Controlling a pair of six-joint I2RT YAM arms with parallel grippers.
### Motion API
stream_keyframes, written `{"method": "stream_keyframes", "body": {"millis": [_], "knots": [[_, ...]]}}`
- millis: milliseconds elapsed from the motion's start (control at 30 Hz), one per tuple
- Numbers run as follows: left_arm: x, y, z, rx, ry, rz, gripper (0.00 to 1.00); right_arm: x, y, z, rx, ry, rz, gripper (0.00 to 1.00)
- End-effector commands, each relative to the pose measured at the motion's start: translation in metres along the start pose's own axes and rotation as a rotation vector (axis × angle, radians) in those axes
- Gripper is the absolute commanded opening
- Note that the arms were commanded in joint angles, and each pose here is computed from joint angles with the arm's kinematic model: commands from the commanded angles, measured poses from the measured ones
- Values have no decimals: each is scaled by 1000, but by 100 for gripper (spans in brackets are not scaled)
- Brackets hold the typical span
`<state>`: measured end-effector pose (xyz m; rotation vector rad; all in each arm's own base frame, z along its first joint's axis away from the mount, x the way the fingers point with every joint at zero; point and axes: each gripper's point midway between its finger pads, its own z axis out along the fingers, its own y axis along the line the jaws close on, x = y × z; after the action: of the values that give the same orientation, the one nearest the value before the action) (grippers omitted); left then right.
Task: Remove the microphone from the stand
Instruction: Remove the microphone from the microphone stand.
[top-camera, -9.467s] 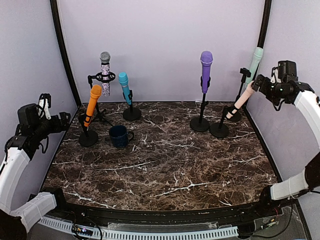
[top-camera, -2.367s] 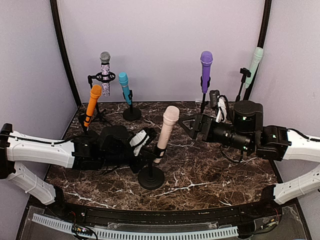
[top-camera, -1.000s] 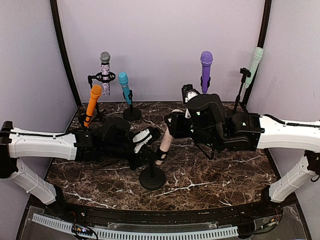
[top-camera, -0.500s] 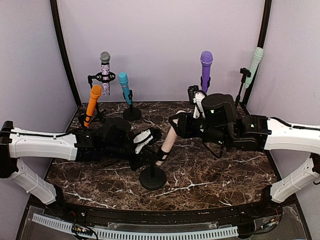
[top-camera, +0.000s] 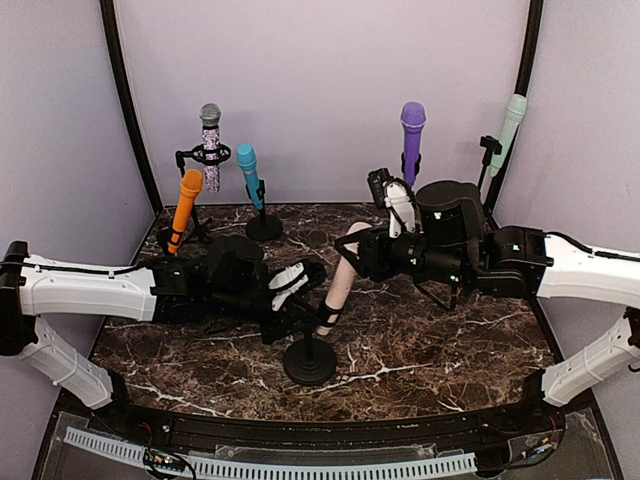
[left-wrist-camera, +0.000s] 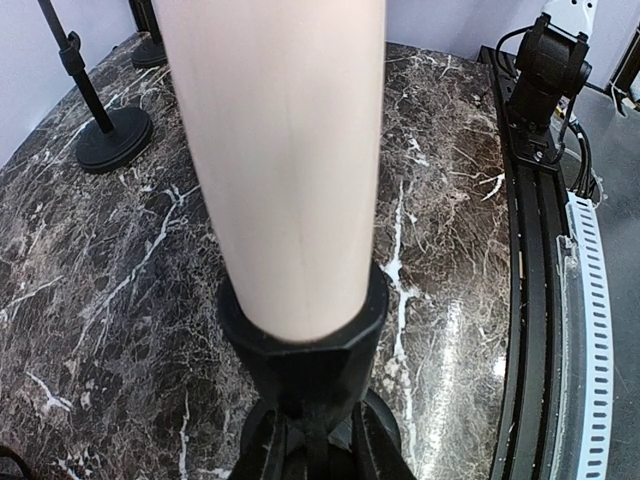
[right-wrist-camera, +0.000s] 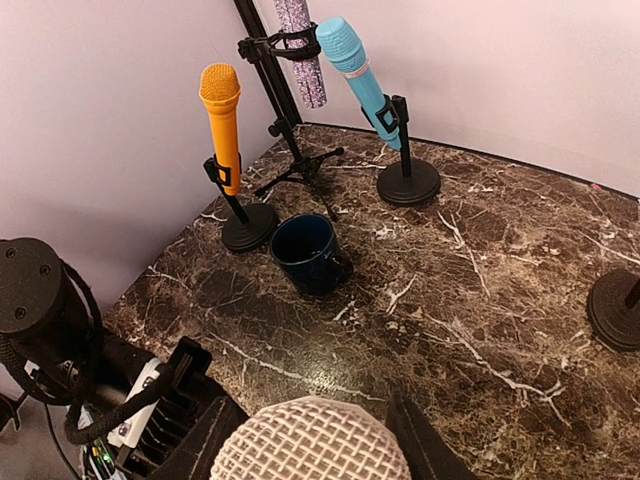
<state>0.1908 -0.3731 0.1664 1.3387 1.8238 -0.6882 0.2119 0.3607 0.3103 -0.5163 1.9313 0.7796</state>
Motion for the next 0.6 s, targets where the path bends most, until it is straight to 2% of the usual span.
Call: {"method": "stream_keyframes", "body": {"millis": [0,200,567], "knots": [[28,1,5,-5,109,16,0,-46,7,-20,-33,-137,138,12],[30,6,6,-33,125,11,0,-39,-11,-12,93,-101,279,11],[30,6,8,-29,129,-1,0,-34,-38,-6,317,-48,342,11]]}}
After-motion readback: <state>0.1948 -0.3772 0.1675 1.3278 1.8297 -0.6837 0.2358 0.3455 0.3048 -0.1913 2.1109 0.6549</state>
